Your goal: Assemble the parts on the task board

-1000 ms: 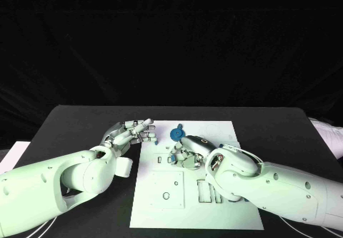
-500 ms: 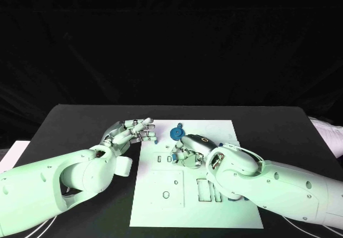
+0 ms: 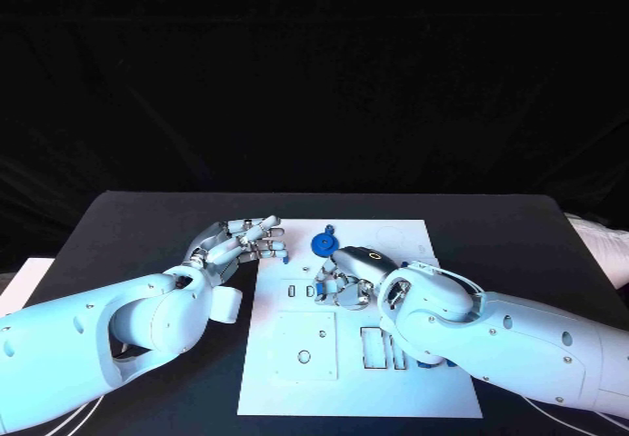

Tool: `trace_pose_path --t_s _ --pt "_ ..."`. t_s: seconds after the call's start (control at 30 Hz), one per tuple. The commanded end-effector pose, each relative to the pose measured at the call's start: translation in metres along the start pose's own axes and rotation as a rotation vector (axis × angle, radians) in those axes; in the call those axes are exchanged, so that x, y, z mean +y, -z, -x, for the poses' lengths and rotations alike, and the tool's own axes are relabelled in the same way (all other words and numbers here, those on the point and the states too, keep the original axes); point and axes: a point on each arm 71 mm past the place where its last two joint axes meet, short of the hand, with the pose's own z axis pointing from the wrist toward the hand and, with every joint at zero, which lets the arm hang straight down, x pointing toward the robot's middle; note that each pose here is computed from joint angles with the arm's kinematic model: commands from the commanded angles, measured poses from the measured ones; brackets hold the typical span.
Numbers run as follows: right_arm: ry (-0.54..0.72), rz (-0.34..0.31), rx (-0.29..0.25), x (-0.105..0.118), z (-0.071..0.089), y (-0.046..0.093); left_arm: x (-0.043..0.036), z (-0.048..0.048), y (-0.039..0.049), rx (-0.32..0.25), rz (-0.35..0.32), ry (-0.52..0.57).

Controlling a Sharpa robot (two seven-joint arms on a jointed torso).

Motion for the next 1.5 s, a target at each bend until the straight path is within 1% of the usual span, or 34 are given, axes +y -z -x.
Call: trace_pose_path --t_s 0.03,0.23,0.5,0.7,0.77,0.87,0.93,0.97,1.1,1.13,1.2,1.23,1.3,1.4,1.43,1.47,1.5 --pt "0.044 -0.056 0.079 -0.008 -0.012 0.002 -0.0009 -0.0027 0.0001 0.020 -0.010 0.011" --pt "0.048 -0.059 0.058 -0.008 -0.011 0.002 -0.0009 -0.0027 0.0001 0.020 -0.009 0.011" --pt "0.036 -0.053 0.008 -0.006 -0.007 0.002 -0.0007 -0.0025 0.0001 0.020 -0.008 0.011" --pt "0.007 -0.030 -0.069 -0.002 -0.002 0.003 -0.0006 -0.0025 0.0000 0.021 -0.007 0.011" --pt "-0.007 -0.018 -0.103 -0.001 0.000 0.005 -0.0005 -0.0025 -0.0001 0.021 -0.007 0.011" --pt "-0.029 0.009 -0.151 0.002 0.004 0.007 -0.0002 -0.0024 -0.0002 0.022 -0.005 0.012" --pt "-0.046 0.038 -0.176 0.004 0.006 0.010 0.0002 -0.0023 -0.0004 0.022 -0.002 0.012" --pt "-0.062 0.065 -0.190 0.006 0.009 0.012 0.0005 -0.0021 -0.0005 0.022 0.001 0.011" --pt "-0.132 0.172 -0.207 0.010 0.019 0.019 0.0023 -0.0013 -0.0012 0.029 0.022 -0.008" --pt "-0.142 0.184 -0.208 0.010 0.020 0.020 0.0027 -0.0012 -0.0013 0.032 0.027 -0.013" --pt "-0.193 0.231 -0.209 0.008 0.029 0.025 0.0054 -0.0014 -0.0014 0.049 0.063 -0.045" --pt "-0.220 0.243 -0.212 0.006 0.034 0.028 0.0068 -0.0016 -0.0013 0.061 0.084 -0.069" --pt "-0.277 0.247 -0.221 -0.001 0.046 0.032 0.0108 -0.0027 -0.0006 0.092 0.144 -0.131" --pt "-0.355 0.213 -0.241 -0.016 0.065 0.037 0.0160 -0.0045 0.0001 0.144 0.251 -0.254" --pt "-0.377 0.195 -0.251 -0.023 0.071 0.039 0.0165 -0.0054 -0.0009 0.166 0.291 -0.307" --pt "-0.395 0.176 -0.261 -0.030 0.077 0.041 0.0167 -0.0075 -0.0034 0.211 0.362 -0.398" --pt "-0.413 0.149 -0.274 -0.040 0.084 0.044 0.0167 -0.0083 -0.0048 0.229 0.396 -0.447"
